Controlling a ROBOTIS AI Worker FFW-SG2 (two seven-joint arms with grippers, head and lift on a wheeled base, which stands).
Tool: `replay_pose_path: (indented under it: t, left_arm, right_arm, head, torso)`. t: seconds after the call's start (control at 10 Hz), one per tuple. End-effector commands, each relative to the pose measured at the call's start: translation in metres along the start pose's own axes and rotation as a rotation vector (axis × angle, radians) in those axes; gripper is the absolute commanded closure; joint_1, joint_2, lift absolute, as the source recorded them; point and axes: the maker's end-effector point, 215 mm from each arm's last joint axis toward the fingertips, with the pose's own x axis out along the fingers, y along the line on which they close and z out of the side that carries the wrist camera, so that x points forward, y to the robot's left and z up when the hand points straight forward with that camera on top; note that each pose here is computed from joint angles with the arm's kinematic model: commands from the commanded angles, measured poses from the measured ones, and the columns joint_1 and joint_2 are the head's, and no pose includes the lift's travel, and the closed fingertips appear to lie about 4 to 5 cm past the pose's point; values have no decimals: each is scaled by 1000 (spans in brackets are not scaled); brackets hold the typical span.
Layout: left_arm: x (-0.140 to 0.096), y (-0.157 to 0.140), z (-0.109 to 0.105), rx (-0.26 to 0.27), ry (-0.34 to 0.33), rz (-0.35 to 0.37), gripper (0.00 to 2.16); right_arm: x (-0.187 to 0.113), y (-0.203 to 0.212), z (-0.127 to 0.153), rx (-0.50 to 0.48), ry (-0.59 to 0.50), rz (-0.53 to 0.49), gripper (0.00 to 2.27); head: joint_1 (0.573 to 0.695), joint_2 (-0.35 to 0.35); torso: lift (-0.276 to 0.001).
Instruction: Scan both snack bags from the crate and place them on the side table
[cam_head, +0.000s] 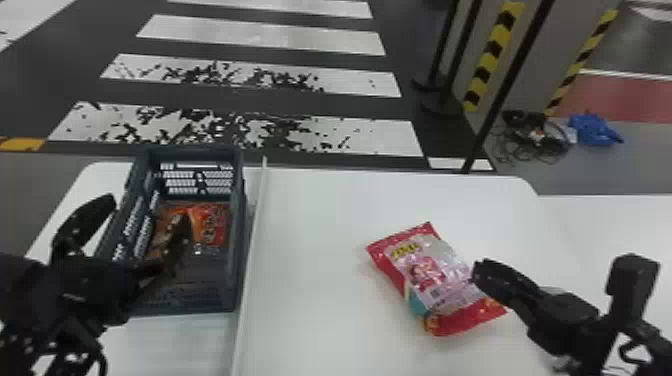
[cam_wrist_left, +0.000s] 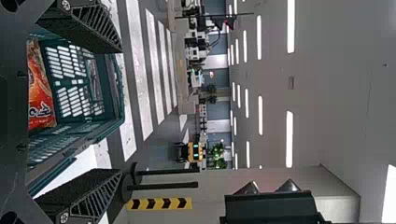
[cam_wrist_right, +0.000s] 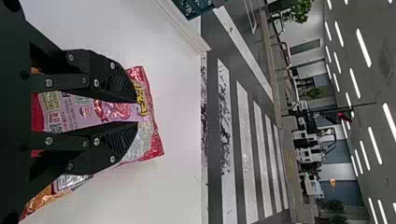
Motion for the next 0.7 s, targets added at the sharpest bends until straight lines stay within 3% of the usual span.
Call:
replay_pose_path:
  t: [0.0, 0.6]
  left_arm:
    - [0, 0, 0, 1, 2, -1, 83]
    - [-2, -1, -2, 0, 5, -3, 83]
  right_arm:
    - [8, -1, -7, 20, 9, 21, 2128]
    - [68, 48, -16, -21, 77, 179, 2128]
  head:
    - [695, -139]
    - [695, -73]
  torso:
    - [-98]
    - [-98]
